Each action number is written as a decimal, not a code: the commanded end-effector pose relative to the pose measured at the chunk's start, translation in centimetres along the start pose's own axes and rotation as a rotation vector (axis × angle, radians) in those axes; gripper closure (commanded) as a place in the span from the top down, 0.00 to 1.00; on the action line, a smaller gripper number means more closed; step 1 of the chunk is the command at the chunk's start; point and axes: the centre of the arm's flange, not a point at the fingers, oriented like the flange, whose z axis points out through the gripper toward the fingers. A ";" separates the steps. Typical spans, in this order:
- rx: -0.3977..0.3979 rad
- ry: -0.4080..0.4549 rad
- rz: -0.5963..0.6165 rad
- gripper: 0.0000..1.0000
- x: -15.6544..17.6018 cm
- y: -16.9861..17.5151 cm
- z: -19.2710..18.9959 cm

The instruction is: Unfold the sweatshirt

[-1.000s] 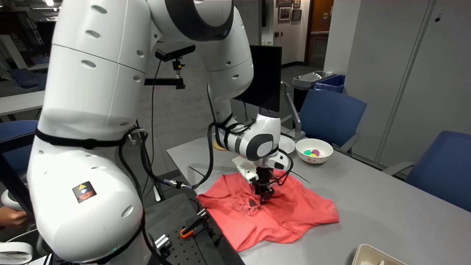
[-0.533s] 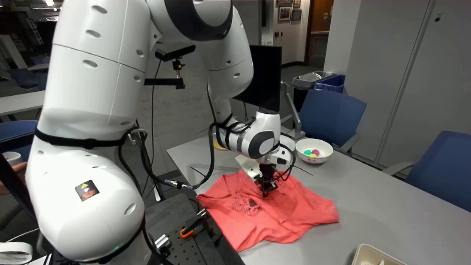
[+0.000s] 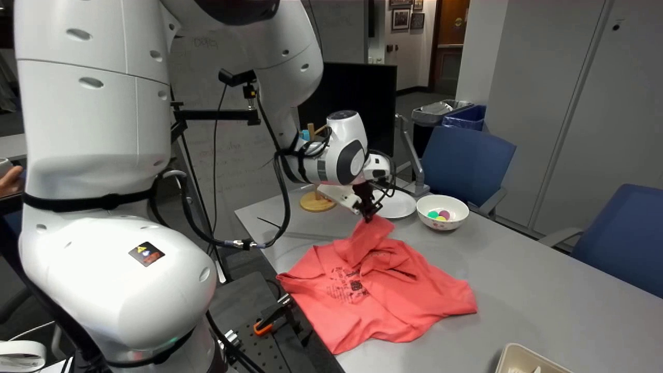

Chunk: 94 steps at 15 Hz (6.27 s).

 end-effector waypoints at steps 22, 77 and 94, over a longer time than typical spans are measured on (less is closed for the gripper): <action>0.369 0.163 -0.375 1.00 -2.1 -19.6 -9.0; -0.428 -0.059 -0.254 0.01 1.9 17.2 -0.8; -0.936 -0.191 -0.002 0.40 -7.7 28.2 -9.5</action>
